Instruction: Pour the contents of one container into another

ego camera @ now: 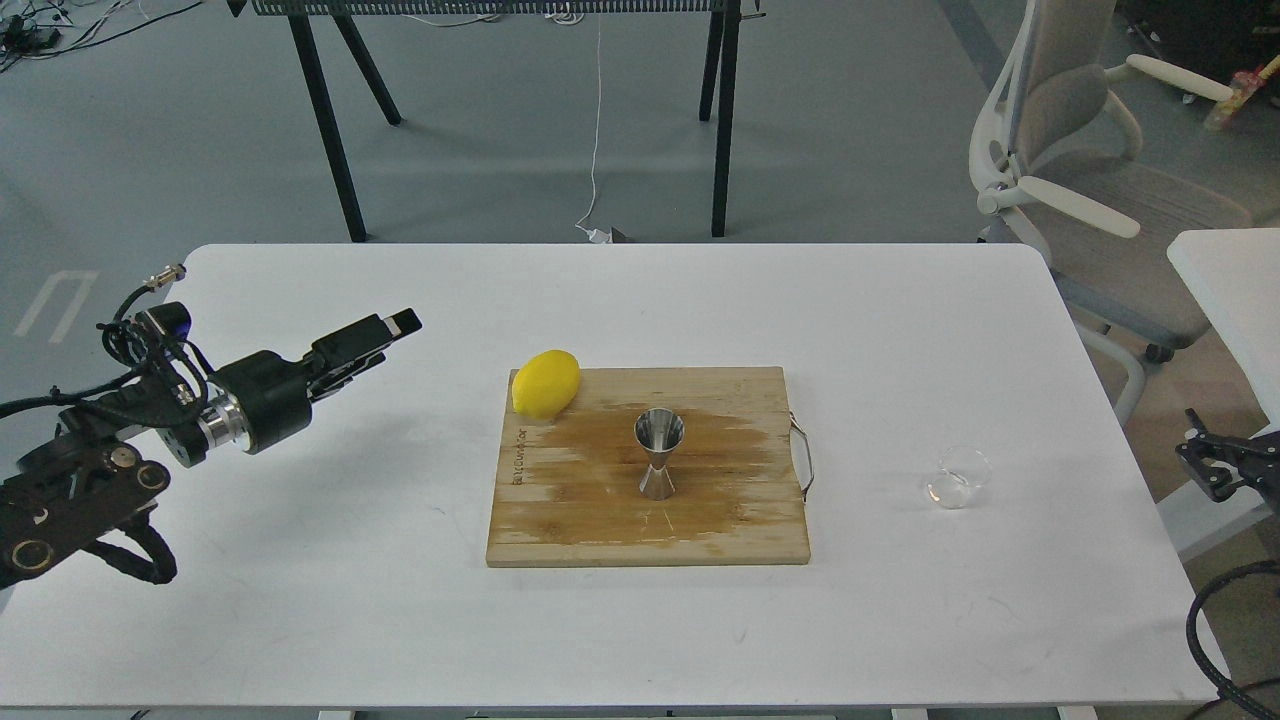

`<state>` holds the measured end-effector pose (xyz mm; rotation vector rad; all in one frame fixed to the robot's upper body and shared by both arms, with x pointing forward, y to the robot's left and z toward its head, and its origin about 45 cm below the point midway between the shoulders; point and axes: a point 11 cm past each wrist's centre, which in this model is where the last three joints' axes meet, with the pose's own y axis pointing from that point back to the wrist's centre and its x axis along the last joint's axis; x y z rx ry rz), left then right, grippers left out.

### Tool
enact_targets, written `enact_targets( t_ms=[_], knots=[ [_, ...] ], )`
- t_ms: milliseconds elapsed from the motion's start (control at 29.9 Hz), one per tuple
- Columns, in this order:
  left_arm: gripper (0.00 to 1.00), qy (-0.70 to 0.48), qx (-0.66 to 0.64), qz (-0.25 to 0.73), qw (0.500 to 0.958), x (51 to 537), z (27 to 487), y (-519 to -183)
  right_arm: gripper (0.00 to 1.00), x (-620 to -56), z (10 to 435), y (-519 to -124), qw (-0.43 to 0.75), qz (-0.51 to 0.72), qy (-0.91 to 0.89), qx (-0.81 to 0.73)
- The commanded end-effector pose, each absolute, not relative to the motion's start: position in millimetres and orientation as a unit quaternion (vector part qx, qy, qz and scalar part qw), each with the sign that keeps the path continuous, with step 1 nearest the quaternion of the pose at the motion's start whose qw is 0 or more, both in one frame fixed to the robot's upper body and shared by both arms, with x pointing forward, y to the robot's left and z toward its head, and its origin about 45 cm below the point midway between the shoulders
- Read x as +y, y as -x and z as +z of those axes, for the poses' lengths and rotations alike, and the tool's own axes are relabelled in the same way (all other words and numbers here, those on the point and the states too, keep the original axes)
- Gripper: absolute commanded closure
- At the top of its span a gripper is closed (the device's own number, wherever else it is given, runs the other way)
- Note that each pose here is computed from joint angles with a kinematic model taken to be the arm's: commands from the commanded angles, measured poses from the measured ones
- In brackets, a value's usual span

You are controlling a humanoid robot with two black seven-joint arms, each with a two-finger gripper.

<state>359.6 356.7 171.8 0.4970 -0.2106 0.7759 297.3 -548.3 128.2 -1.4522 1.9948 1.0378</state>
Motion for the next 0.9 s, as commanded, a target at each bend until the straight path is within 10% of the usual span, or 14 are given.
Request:
enact_targets(
  t_ms=[0,301,869],
  knots=[
    [0.01,-0.19,-0.04,0.455,0.869,406.5,191.0,-370.2,0.0,-544.2,146.2,-301.7,0.227,0.374,0.553,0.709],
    [0.01,-0.101,0.019,0.598,0.795,474.8,200.7,-378.0,0.0,-495.2,164.3,-278.3,0.329,0.465,0.539,0.62],
    [0.01,-0.075,0.047,0.608,0.789,468.6,186.8,-375.5,0.01,-433.4,123.6,-173.6,0.332,0.605,0.436,0.577]
  ],
)
